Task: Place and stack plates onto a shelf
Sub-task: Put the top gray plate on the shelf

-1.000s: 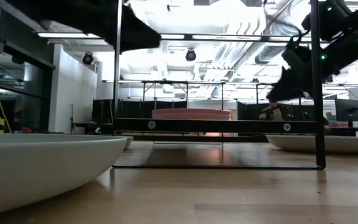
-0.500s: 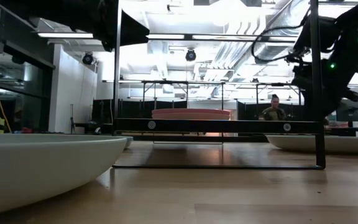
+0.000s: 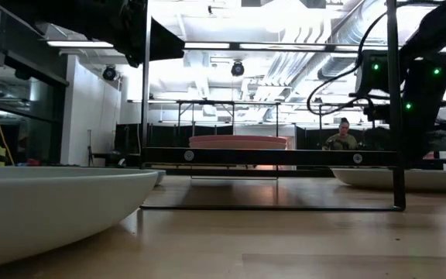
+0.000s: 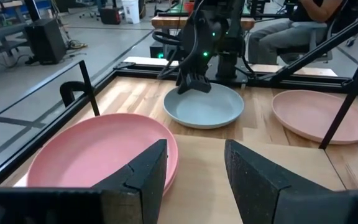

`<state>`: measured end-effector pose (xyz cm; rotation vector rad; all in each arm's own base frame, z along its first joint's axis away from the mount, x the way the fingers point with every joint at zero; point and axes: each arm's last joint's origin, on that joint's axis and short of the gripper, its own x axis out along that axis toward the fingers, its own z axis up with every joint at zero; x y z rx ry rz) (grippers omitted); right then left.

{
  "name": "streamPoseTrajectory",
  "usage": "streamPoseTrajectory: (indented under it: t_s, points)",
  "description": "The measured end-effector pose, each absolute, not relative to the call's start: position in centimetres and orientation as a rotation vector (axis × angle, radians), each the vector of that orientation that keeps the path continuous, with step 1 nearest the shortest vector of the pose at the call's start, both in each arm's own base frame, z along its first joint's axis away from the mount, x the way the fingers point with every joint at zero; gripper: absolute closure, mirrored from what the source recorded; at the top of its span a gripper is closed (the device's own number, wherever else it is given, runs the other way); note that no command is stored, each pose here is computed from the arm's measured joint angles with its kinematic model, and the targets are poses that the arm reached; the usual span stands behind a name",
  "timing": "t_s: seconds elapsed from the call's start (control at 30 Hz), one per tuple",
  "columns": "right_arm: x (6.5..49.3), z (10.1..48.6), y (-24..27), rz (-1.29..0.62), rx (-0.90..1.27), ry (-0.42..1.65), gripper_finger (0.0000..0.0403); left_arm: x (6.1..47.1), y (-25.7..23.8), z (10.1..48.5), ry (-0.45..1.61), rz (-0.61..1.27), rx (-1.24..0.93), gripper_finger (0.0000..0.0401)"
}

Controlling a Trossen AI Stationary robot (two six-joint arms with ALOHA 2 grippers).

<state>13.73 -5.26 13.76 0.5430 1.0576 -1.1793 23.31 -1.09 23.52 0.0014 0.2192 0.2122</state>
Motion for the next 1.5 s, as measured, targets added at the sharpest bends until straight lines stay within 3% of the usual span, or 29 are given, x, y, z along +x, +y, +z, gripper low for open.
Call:
streamPoseTrajectory:
  t_s: [0.47, 0.73, 0.97, 1.3, 1.5]
  points:
    - [14.1, 12.8, -5.3, -1.168, 0.526, 1.131, 0.0275, 23.3, -1.1, 23.4, 0.231, 0.212, 0.003, 0.0250]
    - [14.2, 12.9, -5.4, -1.178, 0.498, 1.112, 0.0392, 23.3, -1.1, 23.4, 0.233, 0.212, 0.003, 0.0250]
    - [14.1, 13.4, -5.2, -1.121, 0.489, 1.105, 0.0399, 23.3, -1.1, 23.4, 0.235, 0.212, 0.004, 0.0250]
    - [13.0, 16.4, -3.4, -0.829, 0.621, 0.978, 0.0402, 23.2, -1.1, 23.2, 0.250, 0.213, 0.004, 0.0250]
    - [11.3, 17.5, -2.7, -0.800, 0.669, 0.936, 0.0402, 23.2, -1.1, 23.2, 0.249, 0.214, -0.003, 0.0250]
